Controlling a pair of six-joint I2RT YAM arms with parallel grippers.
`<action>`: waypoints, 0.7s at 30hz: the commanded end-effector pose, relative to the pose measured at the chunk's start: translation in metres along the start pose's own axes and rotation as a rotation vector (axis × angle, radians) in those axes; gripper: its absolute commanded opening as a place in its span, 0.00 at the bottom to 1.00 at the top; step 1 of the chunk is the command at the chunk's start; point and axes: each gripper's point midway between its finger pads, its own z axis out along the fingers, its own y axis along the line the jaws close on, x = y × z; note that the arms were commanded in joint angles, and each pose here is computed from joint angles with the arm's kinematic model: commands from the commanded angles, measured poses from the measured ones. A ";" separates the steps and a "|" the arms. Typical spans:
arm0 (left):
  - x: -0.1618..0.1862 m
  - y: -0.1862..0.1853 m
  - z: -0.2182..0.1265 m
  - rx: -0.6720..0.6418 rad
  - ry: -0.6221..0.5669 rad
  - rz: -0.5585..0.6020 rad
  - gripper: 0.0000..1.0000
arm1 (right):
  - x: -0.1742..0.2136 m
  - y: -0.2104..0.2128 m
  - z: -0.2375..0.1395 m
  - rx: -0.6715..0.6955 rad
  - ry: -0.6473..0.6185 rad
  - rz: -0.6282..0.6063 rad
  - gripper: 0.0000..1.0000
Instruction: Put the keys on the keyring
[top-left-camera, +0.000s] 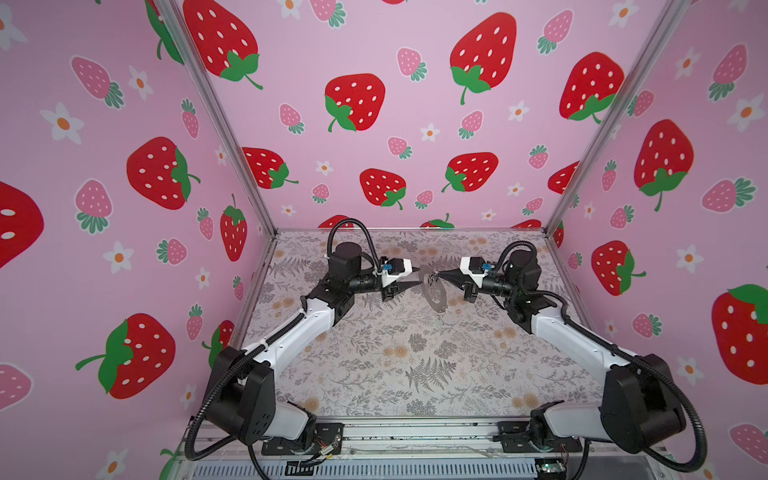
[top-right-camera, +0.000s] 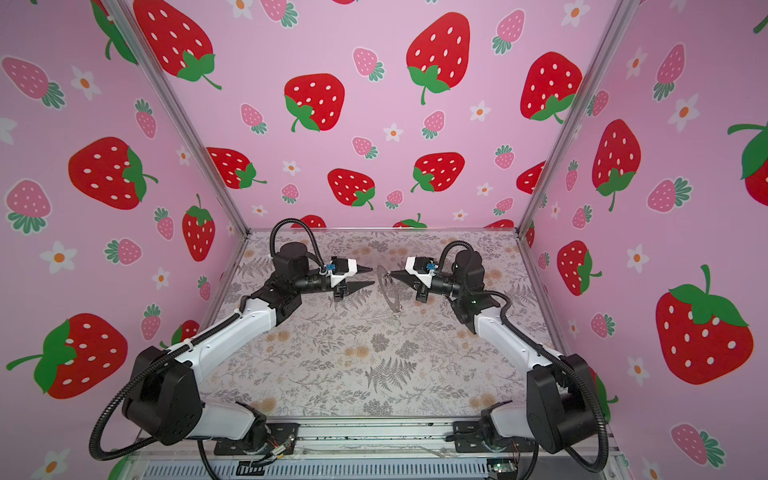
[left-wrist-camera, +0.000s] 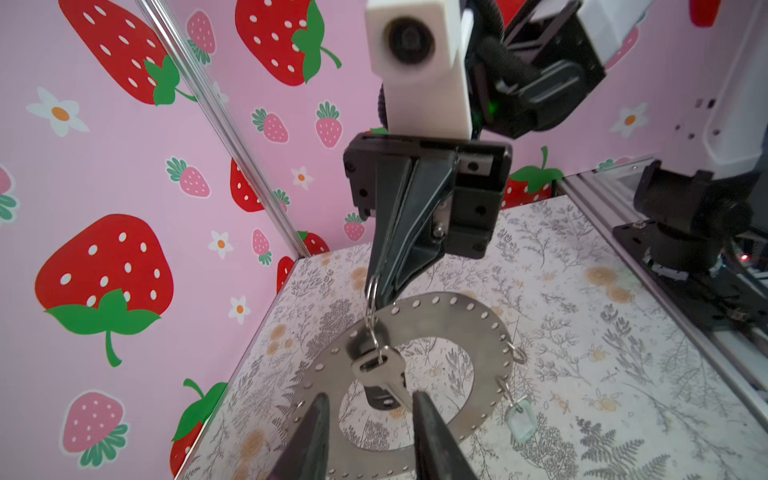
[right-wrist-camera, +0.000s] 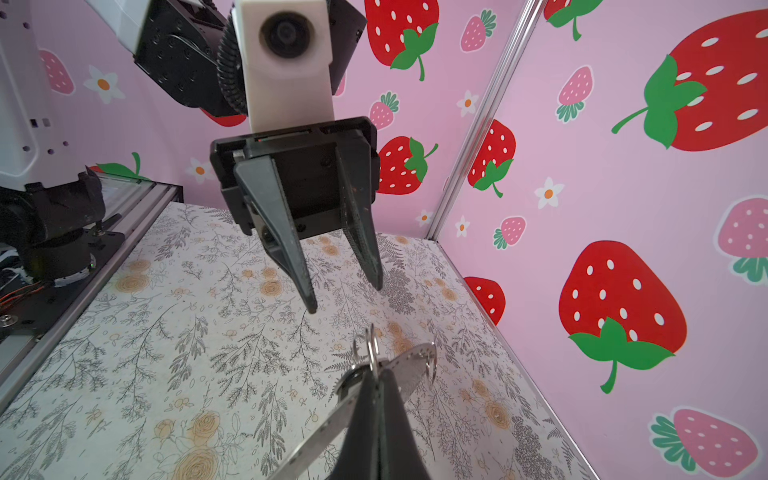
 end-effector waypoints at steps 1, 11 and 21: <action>-0.026 0.006 0.001 0.036 -0.080 -0.009 0.33 | -0.012 0.001 0.001 -0.012 -0.047 -0.033 0.00; -0.024 0.005 0.019 0.076 -0.101 -0.076 0.32 | -0.012 0.005 0.006 -0.012 -0.044 -0.038 0.00; -0.025 0.007 0.026 0.078 -0.104 -0.086 0.24 | -0.009 0.006 0.008 -0.005 -0.032 -0.040 0.00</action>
